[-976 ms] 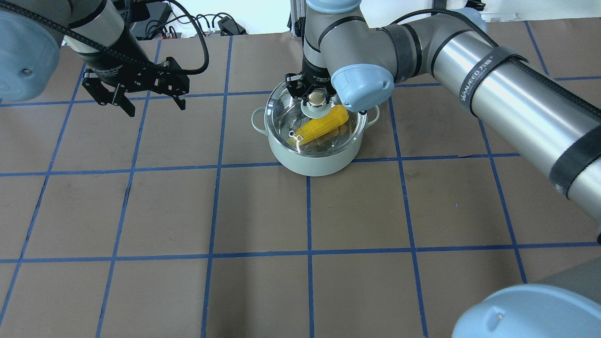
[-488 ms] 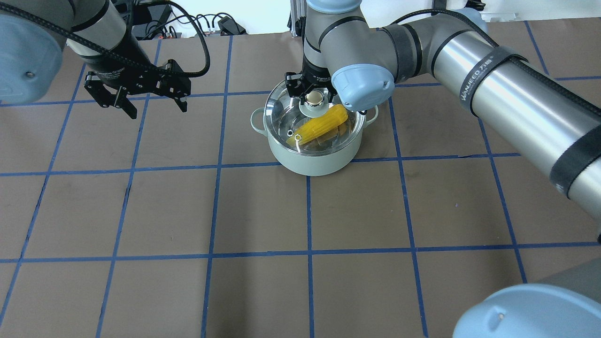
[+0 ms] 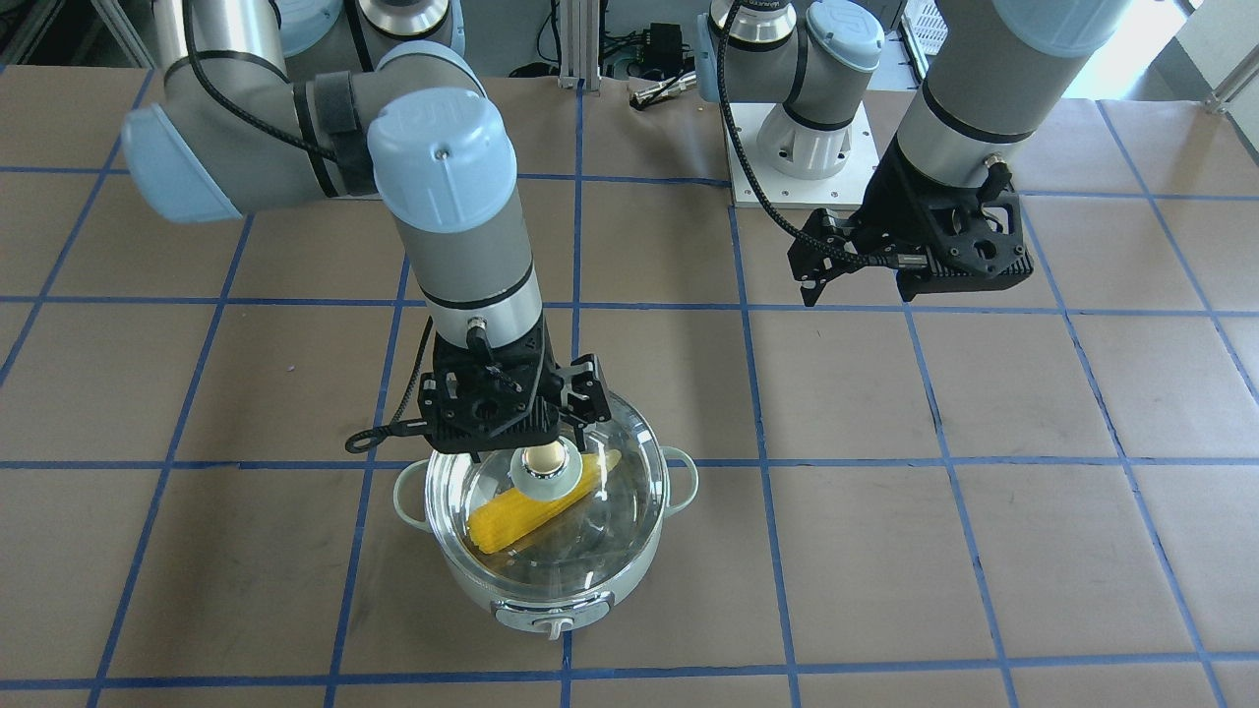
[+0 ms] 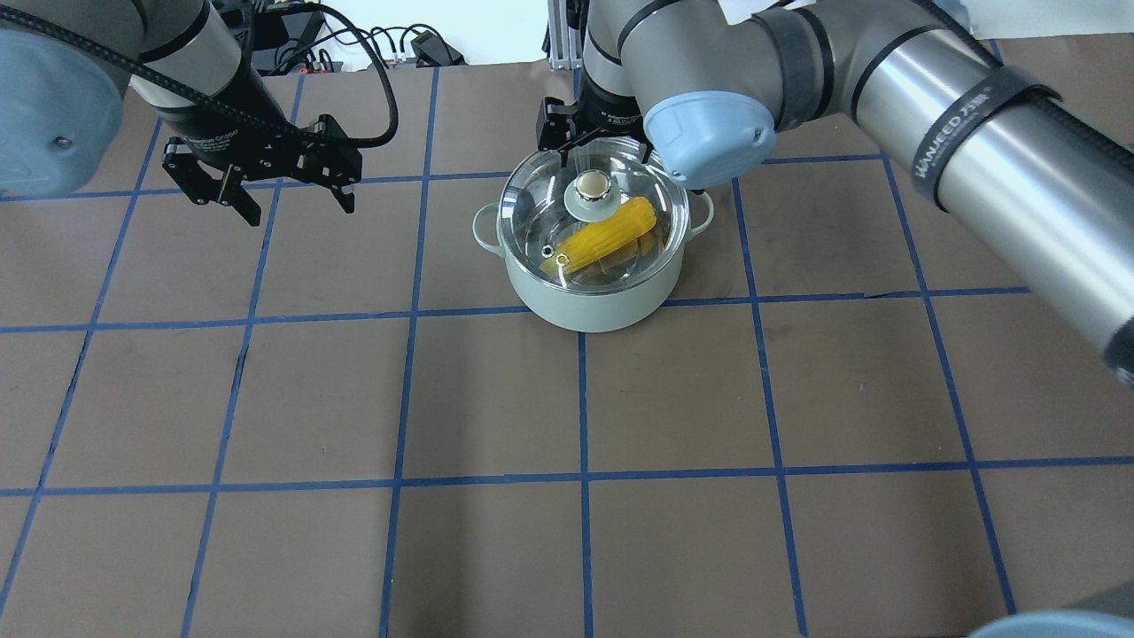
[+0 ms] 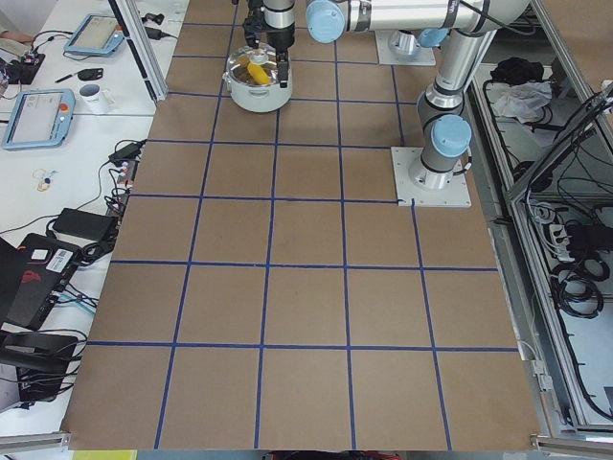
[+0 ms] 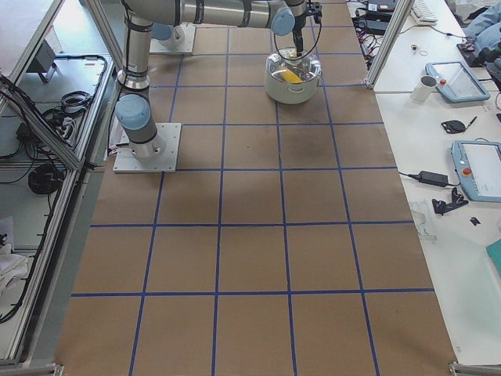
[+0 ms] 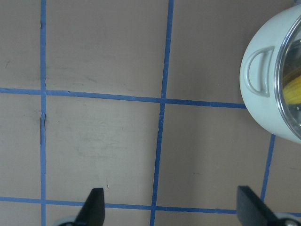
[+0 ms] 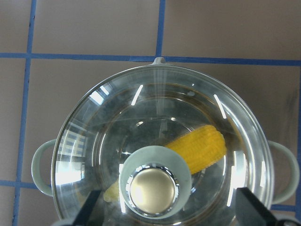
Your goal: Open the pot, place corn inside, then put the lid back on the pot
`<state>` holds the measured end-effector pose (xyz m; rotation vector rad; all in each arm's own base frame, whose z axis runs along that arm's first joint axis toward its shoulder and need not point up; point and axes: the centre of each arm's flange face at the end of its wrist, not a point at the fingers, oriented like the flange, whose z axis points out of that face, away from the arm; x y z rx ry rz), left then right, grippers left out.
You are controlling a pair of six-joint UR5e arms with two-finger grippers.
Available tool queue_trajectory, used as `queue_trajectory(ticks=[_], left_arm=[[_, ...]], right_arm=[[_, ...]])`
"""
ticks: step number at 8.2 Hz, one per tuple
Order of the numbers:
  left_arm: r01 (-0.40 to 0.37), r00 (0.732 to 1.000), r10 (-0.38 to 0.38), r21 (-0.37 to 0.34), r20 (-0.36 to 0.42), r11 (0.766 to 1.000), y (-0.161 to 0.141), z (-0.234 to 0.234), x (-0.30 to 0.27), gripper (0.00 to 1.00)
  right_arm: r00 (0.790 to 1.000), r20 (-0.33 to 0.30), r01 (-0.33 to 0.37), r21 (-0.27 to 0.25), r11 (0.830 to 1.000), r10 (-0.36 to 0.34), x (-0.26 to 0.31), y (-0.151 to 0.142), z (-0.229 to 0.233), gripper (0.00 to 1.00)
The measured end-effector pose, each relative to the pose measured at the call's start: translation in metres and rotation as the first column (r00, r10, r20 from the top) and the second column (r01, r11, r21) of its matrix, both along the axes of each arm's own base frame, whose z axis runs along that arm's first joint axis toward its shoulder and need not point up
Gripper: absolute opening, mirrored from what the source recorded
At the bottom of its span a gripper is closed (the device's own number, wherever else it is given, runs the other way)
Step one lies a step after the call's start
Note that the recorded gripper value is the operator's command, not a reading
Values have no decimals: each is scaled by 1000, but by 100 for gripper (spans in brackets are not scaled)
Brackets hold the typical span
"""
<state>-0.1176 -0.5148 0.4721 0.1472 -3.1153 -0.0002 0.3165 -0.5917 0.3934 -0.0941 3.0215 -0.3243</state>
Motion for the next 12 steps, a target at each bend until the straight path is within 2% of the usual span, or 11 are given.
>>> queue_trajectory(ticks=[2, 4, 6, 9, 12], left_arm=[[-1, 1000, 1, 0, 0, 1000, 0, -1, 0, 100], [-1, 1000, 1, 0, 1, 1000, 0, -1, 0, 100], [0, 1000, 0, -1, 0, 1000, 0, 0, 0, 100], [-2, 1000, 2, 1, 2, 1000, -1, -2, 0, 100], [-2, 1000, 2, 3, 2, 1000, -1, -3, 0, 100]], right_arm=[[999, -11, 36, 21, 999, -36, -37, 17, 41, 100], [996, -30, 85, 71, 994, -83, -90, 35, 78, 100], [996, -57, 74, 121, 990, -68, -136, 56, 105, 100], [995, -68, 76, 157, 985, -66, -170, 72, 115, 100], [994, -85, 79, 161, 984, -66, -174, 77, 115, 100]])
